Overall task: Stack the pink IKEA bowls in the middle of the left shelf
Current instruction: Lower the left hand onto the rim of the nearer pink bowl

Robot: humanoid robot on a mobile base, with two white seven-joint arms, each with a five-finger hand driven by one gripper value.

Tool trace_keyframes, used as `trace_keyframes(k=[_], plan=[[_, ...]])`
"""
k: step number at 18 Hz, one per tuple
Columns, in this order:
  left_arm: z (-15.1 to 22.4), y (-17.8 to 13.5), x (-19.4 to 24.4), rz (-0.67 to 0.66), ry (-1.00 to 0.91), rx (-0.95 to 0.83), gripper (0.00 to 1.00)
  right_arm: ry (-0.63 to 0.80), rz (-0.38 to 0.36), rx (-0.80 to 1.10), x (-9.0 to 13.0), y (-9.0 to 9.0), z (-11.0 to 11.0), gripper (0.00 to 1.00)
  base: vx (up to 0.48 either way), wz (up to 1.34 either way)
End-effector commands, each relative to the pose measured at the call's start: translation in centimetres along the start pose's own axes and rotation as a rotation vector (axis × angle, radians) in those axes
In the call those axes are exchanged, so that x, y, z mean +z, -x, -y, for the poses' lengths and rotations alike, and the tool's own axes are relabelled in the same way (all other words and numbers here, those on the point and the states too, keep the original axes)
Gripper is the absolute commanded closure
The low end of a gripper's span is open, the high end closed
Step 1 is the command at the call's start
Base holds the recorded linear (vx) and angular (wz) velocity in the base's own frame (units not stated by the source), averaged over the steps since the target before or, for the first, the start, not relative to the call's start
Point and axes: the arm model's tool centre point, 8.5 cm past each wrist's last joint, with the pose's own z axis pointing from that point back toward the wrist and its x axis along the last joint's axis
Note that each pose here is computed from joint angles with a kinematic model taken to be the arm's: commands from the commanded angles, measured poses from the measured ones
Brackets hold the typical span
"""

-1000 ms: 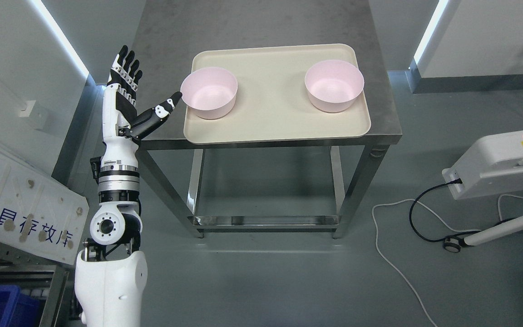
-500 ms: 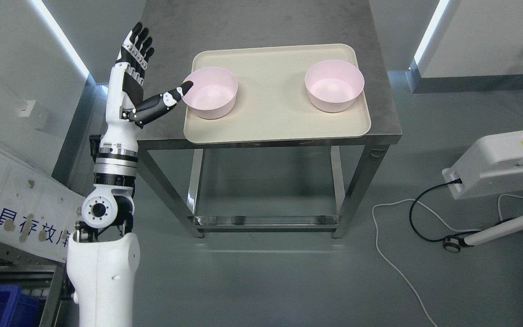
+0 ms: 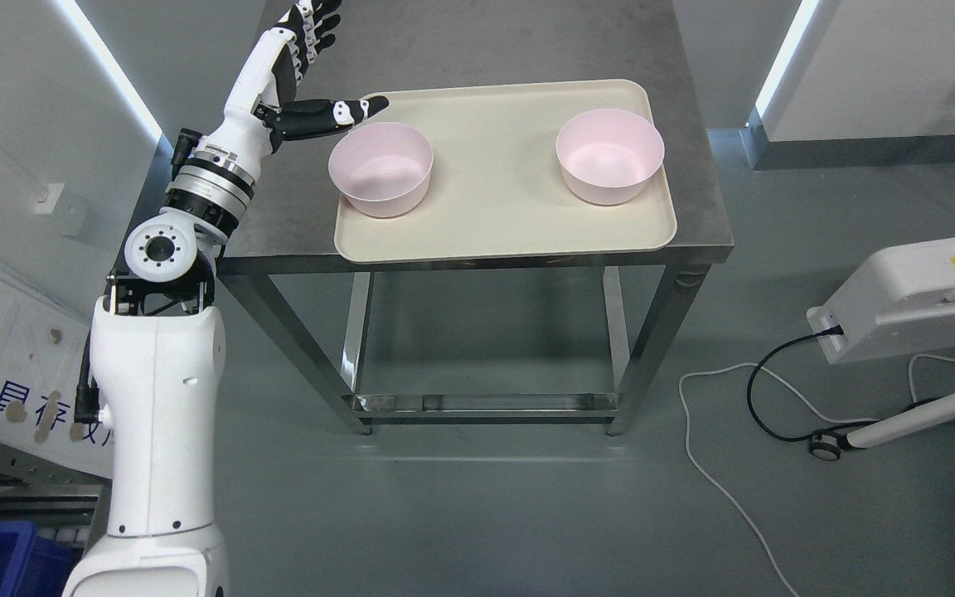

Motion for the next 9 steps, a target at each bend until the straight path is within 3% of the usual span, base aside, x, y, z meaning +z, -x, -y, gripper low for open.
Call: trace_keyframes(k=[1,6,9], plan=[[0.08,8.31,-1.15,-0.340,0.090,-0.011,0.01,0.018,0.004,0.004,0.07,-0.20,1.11,0.00,0.000,0.00],[-0.15,8.04,-1.48,-0.400,0.145,0.009,0.08,0.018,0.004,0.004,0.07,-0.20,1.11,0.00,0.000,0.00],[0.34,7.71,-2.13,-0.433,0.170,-0.106,0.11,0.018,0.004,0.004,0.07,-0.20,1.11,0.00,0.000,0.00]])
